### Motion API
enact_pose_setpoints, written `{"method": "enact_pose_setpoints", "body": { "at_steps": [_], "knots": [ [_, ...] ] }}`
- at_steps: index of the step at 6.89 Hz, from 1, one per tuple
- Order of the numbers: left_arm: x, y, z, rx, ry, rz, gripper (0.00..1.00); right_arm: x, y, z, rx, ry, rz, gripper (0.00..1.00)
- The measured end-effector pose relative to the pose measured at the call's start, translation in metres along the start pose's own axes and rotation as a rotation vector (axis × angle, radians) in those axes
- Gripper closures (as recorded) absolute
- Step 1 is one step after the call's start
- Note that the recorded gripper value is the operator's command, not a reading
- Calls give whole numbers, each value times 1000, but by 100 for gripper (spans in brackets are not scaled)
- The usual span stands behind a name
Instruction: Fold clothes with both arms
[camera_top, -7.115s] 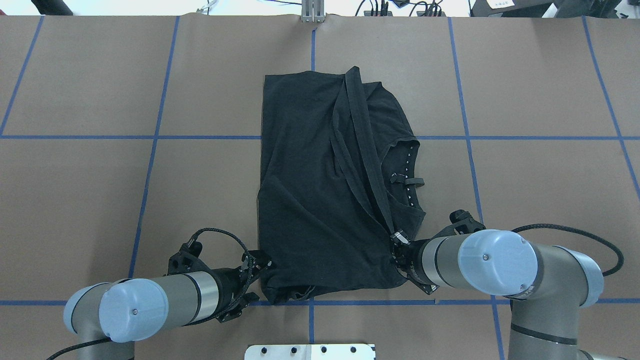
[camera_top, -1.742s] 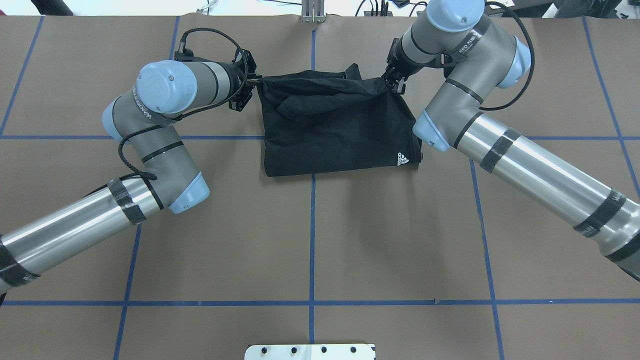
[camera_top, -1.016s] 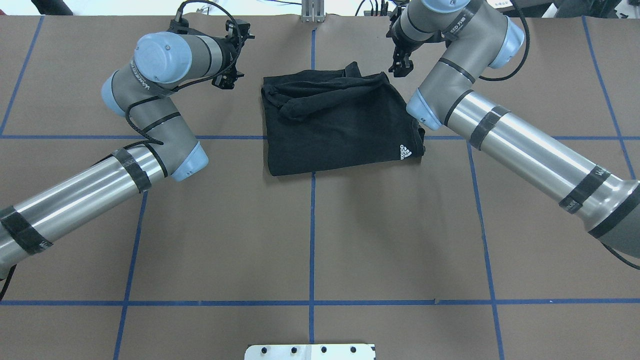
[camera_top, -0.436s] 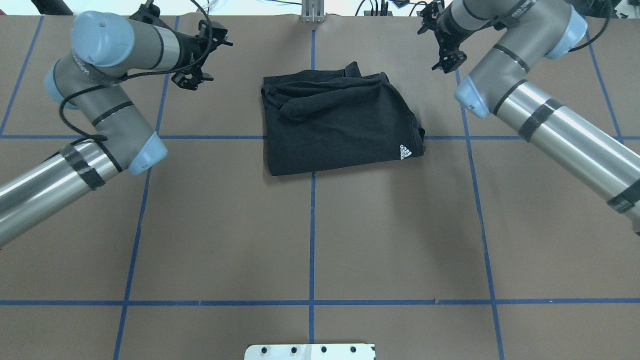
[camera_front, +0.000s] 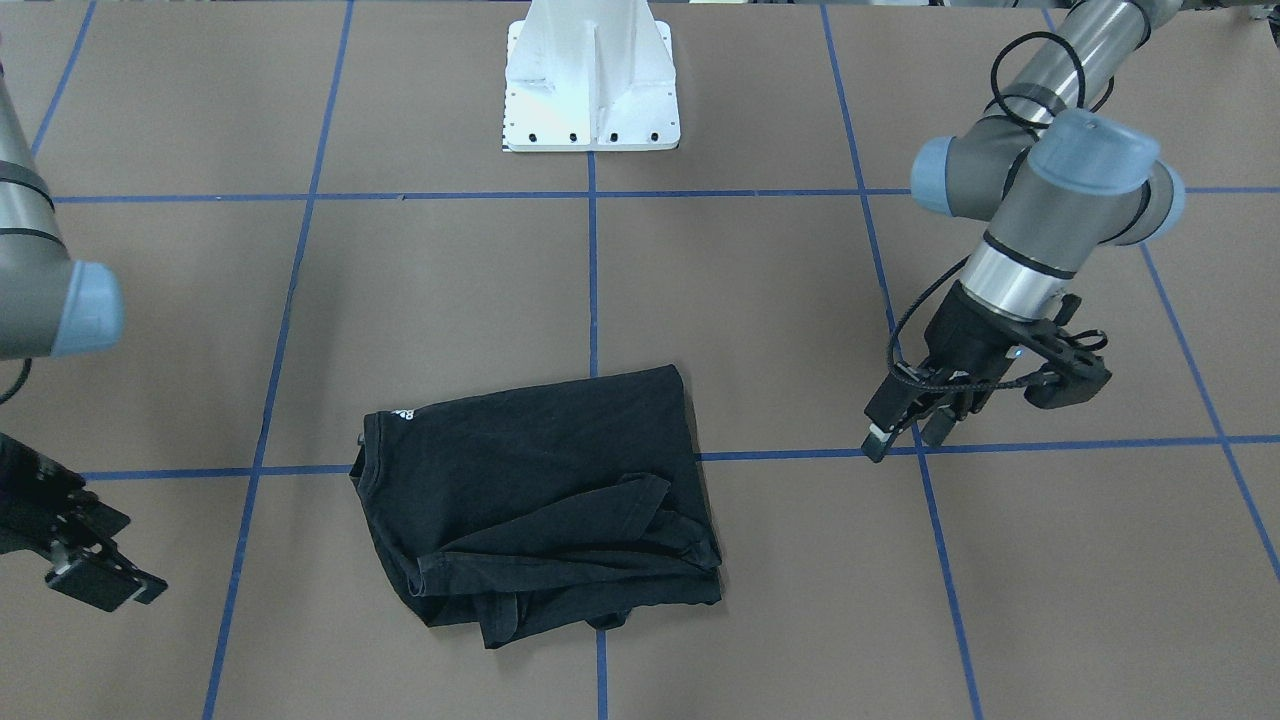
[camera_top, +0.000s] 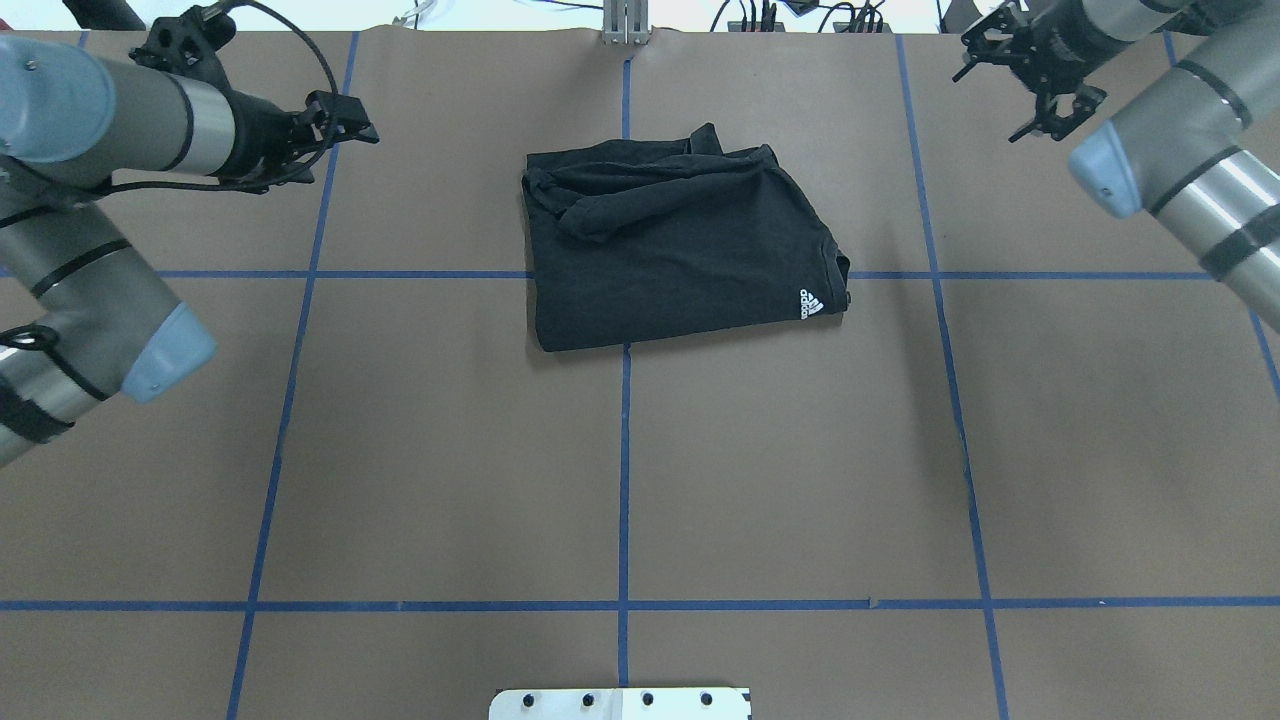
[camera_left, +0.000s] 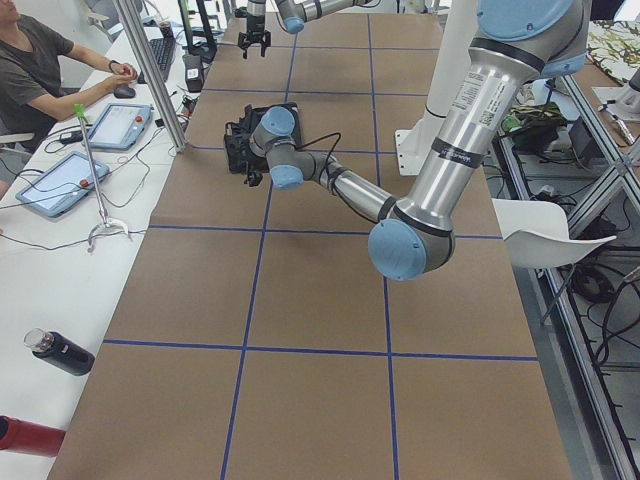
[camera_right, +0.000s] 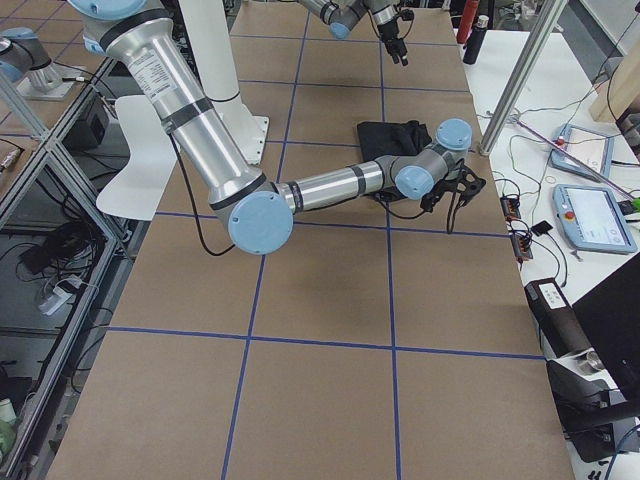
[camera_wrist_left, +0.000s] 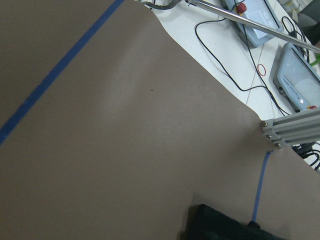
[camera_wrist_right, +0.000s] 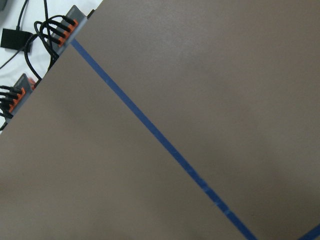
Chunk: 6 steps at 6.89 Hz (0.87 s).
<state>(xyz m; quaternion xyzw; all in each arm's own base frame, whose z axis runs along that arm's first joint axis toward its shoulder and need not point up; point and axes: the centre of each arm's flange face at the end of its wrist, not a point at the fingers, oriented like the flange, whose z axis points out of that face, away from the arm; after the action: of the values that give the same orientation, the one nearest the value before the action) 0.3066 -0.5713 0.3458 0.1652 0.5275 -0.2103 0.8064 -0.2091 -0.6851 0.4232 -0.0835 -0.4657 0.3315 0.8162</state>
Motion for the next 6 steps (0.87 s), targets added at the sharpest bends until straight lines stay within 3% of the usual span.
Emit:
{"method": "enact_pose_setpoints", "body": {
  "at_steps": [2, 4, 6],
  "knots": [
    [-92, -22, -57, -76, -47, 320, 1, 105, -7, -22, -18, 39, -321, 0],
    [-190, -49, -103, -106, -119, 599, 1, 215, -24, -32, -34, 102, -575, 0],
    [-255, -68, -143, -158, -168, 695, 1, 305, -28, -41, -60, 151, -727, 0]
  ]
}}
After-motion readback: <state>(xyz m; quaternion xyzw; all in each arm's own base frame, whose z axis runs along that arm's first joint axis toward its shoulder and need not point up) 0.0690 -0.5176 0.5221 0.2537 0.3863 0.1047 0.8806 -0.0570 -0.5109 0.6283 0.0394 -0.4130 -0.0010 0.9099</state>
